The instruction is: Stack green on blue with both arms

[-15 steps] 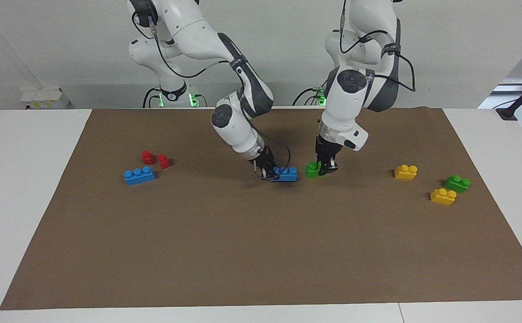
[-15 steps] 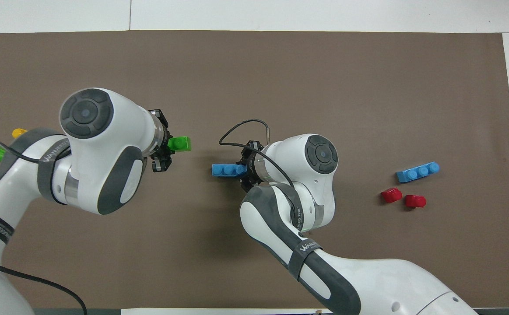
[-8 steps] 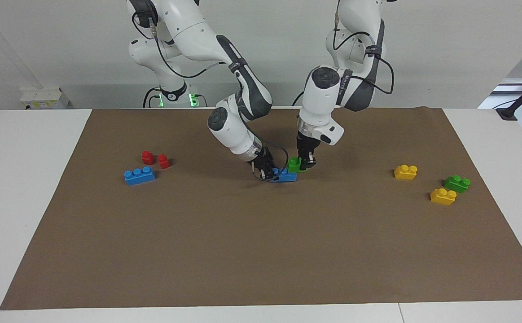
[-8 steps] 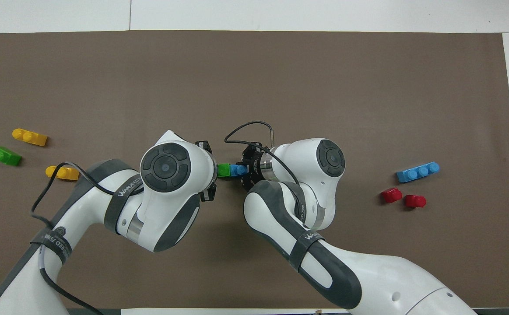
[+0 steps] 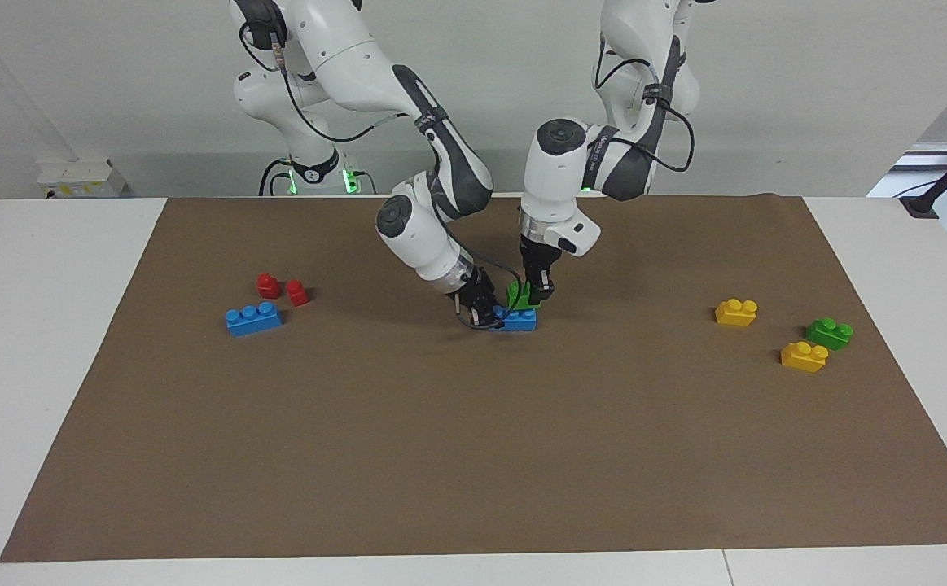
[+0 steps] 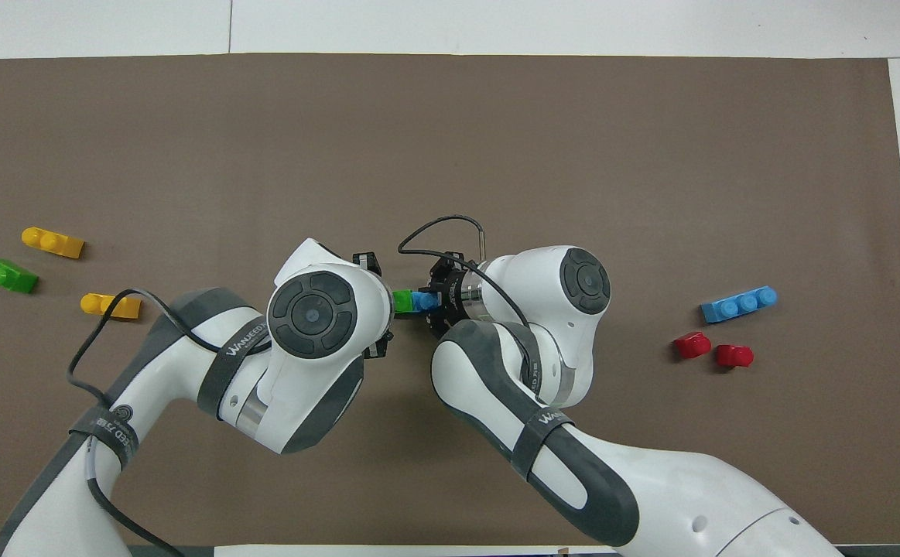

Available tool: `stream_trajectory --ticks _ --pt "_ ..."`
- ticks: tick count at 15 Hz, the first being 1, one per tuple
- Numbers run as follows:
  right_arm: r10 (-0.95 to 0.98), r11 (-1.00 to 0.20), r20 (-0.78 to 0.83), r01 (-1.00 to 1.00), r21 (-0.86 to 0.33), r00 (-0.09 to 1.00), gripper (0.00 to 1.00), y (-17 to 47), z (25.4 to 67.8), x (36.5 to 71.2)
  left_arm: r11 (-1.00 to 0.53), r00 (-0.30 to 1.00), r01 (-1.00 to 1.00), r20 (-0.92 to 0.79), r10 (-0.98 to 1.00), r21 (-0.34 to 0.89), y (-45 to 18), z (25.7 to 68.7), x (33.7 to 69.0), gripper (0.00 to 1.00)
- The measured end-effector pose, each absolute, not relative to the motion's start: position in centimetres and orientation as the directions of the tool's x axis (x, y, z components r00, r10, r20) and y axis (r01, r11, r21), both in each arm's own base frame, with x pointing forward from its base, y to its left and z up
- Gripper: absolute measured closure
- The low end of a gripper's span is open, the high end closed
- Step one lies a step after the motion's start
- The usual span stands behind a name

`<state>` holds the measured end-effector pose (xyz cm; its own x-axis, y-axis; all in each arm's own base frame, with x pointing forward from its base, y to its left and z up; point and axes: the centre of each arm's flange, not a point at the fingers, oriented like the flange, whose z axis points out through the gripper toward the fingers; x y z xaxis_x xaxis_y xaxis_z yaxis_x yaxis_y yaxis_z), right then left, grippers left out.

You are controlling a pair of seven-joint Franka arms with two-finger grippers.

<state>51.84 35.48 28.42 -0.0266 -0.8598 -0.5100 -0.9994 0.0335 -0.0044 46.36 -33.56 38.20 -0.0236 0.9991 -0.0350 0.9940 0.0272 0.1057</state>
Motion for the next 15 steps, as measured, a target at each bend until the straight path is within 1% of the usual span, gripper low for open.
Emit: stream_trajectory --ticks 9,14,15 --pt "-0.86 0.026 -0.509 -1.0 -0.01 -0.017 0.66 35.5 28.4 51.8 0.021 -0.022 0.99 0.008 1.0 0.139 -34.8 34.8 46.2 0.66" --pt "-0.86 0.026 -0.509 -1.0 -0.011 -0.017 0.66 35.5 28.4 51.8 0.01 -0.014 0.988 0.022 1.0 0.151 -35.0 34.8 46.1 0.66" --pt "-0.86 0.026 -0.509 -1.0 -0.011 -0.017 0.66 35.5 28.4 51.8 0.007 -0.011 0.988 0.03 0.999 0.151 -34.9 34.6 46.1 0.61"
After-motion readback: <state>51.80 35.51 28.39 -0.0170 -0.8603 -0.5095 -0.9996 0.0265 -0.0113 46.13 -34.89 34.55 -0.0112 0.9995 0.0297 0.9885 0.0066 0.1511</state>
